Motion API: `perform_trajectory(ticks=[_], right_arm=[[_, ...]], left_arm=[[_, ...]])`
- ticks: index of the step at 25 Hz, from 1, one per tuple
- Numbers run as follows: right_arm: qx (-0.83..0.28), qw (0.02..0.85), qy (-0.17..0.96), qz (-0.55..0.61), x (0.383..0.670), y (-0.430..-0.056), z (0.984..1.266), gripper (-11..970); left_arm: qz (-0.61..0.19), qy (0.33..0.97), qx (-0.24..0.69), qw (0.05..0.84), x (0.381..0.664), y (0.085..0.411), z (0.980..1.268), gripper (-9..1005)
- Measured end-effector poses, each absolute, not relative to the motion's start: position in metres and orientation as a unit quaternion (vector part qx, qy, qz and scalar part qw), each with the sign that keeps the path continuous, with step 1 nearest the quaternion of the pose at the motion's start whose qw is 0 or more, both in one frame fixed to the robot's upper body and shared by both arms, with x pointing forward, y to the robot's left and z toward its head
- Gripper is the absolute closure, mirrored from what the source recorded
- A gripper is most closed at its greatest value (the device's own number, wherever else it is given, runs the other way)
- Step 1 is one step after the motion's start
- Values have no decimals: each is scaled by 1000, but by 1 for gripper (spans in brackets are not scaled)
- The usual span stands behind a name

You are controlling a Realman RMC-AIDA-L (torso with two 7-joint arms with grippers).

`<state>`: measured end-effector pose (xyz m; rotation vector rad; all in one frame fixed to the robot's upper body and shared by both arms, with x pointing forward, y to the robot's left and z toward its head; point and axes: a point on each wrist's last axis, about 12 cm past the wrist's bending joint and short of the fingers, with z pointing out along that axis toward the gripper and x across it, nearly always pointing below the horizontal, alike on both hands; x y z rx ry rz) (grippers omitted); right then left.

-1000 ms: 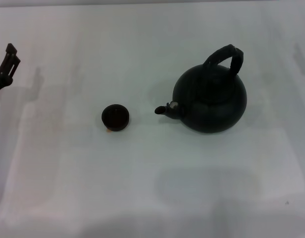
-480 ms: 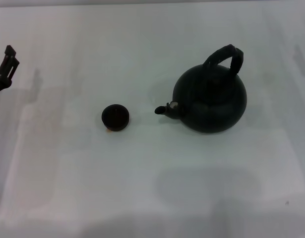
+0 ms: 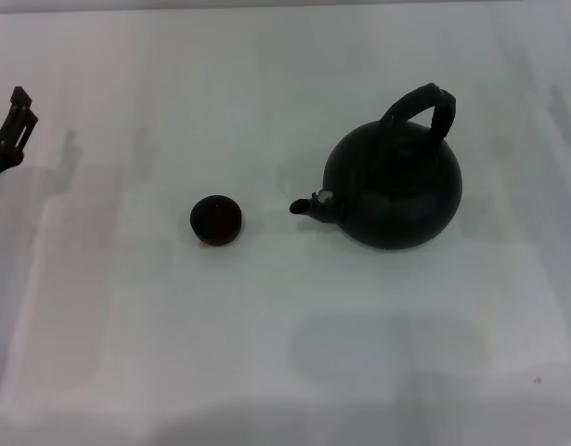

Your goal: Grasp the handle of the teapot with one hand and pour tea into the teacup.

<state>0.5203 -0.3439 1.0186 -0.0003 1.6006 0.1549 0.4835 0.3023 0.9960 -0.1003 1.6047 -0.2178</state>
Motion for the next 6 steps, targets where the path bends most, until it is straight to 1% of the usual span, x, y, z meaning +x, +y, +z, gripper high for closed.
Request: perform_trajectory(ticks=[6], right_arm=[[1, 692, 718, 67, 519, -345, 1018, 155]], left_arm=[[-95, 709, -51, 697, 484, 304, 999, 180]])
